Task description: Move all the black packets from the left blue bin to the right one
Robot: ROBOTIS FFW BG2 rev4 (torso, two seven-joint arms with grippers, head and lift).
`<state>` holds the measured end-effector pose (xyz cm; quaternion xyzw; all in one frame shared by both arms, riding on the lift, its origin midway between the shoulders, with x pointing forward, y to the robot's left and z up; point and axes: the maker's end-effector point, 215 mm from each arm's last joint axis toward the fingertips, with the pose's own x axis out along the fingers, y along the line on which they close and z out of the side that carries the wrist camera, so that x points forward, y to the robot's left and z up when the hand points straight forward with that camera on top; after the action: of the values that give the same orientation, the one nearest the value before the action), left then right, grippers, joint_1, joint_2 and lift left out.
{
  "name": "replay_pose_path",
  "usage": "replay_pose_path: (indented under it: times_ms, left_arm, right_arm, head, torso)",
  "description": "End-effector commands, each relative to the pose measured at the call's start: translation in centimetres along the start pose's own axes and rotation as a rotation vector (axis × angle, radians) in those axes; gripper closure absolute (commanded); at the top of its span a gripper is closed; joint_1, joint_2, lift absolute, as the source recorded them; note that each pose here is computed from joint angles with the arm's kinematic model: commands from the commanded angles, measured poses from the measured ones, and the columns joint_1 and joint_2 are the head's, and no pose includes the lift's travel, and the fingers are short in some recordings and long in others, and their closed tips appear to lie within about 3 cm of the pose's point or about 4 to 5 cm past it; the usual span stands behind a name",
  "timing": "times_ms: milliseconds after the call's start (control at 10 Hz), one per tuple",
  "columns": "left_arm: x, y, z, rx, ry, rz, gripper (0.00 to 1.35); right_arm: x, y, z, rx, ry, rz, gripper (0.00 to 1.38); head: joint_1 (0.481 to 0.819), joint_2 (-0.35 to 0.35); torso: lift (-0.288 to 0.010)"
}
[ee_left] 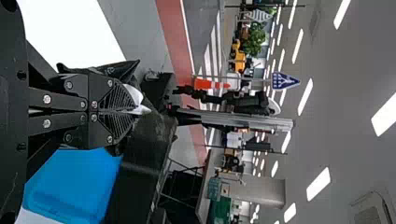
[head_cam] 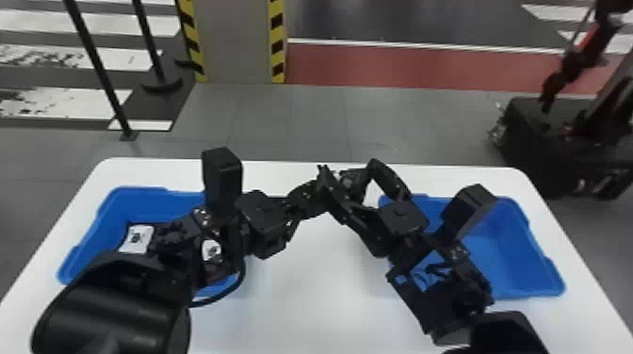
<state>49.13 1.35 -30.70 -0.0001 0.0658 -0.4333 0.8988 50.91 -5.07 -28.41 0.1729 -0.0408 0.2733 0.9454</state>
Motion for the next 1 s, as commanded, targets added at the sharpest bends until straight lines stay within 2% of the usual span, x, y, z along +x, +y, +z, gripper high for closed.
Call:
replay_pose_path:
  times_ms: [0, 100, 300, 500, 600, 900]
  left_arm:
    - [0.2, -0.3, 0.3, 0.005, -0.006, -0.008, 1.22]
    - [0.1, -0.1, 0.4, 0.008, -0.01, -0.007, 1.22]
    - [0.1, -0.2, 0.4, 0.008, -0.01, -0.008, 1.22]
    - [0.1, 0.0, 0.8, 0.018, -0.018, -0.006, 1.22]
    - [0.1, 0.0, 0.8, 0.02, -0.019, -0.005, 1.22]
    - [0.0, 0.1, 0.7, 0.016, -0.017, -0.002, 1.22]
  right_arm:
    - [0.3, -1.5, -0.9, 0.006, 0.028, -0.019, 0.11]
    - [0.1, -1.7, -1.6, 0.027, 0.045, -0.024, 0.23]
    - [-0.1, -1.8, -2.0, 0.07, 0.048, -0.029, 0.94]
    - [-0.3, -1.3, -2.2, 0.095, 0.062, -0.023, 1.23]
    - [-0.5, -1.3, -1.6, 0.099, 0.044, -0.032, 1.27]
    - [-0.4, -1.7, 0.3, 0.062, -0.013, -0.04, 1.27]
  head:
    - [0.695, -0.039]
    - [0.695, -0.047]
    - [0.695, -0.051]
    - [0.695, -0.051]
    - [0.695, -0.049]
    - [0.695, -0.055]
  torso:
    - [-0.11]
    - [-0.11]
    - [-0.11]
    - [-0.11]
    - [-0.11]
    - [-0.11]
